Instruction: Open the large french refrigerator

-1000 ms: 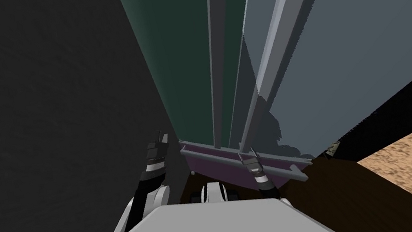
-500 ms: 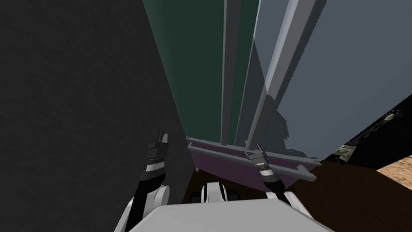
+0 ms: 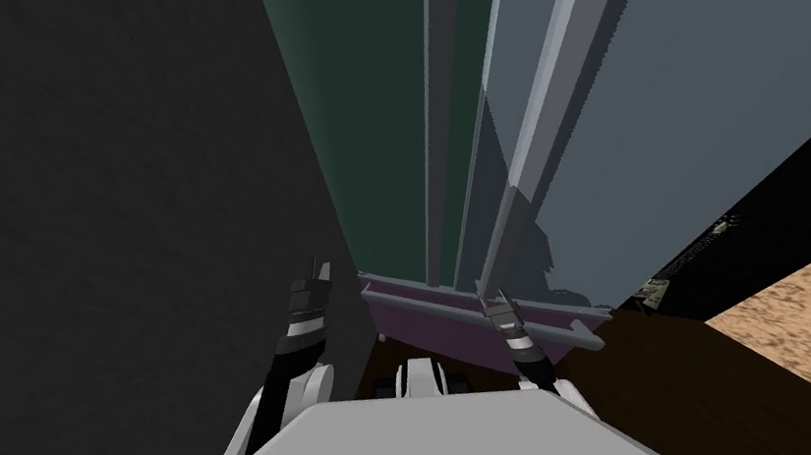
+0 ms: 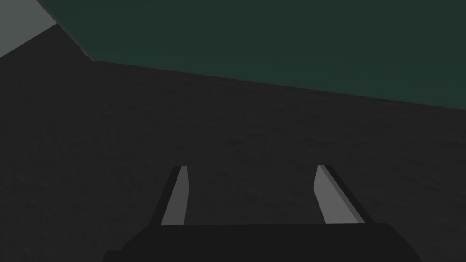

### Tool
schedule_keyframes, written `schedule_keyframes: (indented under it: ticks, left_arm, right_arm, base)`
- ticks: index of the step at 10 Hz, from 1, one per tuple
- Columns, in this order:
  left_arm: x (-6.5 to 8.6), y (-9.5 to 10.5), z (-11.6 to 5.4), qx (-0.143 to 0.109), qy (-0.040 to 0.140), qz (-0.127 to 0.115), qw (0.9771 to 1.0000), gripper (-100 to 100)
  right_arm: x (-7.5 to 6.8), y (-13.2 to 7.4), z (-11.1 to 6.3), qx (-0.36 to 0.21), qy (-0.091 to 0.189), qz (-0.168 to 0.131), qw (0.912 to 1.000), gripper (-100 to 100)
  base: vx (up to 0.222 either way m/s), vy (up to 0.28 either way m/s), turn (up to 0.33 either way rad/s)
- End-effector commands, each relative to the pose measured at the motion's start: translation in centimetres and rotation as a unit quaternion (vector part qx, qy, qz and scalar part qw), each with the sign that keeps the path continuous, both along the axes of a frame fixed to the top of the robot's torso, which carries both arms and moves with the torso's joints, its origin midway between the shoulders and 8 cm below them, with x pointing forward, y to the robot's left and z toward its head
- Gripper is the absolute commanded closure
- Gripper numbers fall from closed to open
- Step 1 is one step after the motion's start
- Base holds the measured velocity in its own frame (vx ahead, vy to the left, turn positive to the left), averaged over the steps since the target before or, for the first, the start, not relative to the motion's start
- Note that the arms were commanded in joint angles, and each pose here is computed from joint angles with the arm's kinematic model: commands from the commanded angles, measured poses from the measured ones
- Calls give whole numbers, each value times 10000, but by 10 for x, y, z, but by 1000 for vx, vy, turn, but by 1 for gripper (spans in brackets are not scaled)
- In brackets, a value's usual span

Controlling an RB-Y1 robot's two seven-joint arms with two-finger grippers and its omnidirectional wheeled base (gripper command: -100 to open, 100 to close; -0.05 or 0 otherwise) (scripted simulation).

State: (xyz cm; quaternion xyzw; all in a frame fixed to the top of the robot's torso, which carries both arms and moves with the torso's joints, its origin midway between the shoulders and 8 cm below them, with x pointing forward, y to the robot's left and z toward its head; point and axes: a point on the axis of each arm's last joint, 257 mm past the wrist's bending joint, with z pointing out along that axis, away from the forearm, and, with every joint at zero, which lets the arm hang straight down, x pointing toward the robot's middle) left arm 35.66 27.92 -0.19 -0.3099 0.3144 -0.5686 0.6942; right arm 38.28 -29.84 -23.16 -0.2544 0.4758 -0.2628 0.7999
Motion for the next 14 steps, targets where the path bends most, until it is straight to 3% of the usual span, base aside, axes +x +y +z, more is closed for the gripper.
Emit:
schedule_keyframes:
  ticks: [1,6,7,8,14]
  left_arm:
    - [0,0,0,-1,-1,0,10000,0]
    - [0,0,0,0,0,0,10000,0]
    - [0,0,0,0,0,0,10000,0]
    - [0,0,0,-1,-1,-1,10000,0]
    - [0,0,0,0,-2,-1,10000,0]
  right_arm:
    - [-11,20,-4,5,46,98,9999,100]
    - [-28,56,-8,26,18,284,9996,100]
    - [-24,45,-4,19,-9,232,9997,100]
    - [-21,49,0,23,-16,489,9988,100]
    - [-11,54,11,26,23,1230,9924,100]
  base:
    - [26,-41,-54]
    - [33,-45,-87]
    - [15,-27,-26]
    - [-129,-83,194]
    - [-240,-105,166]
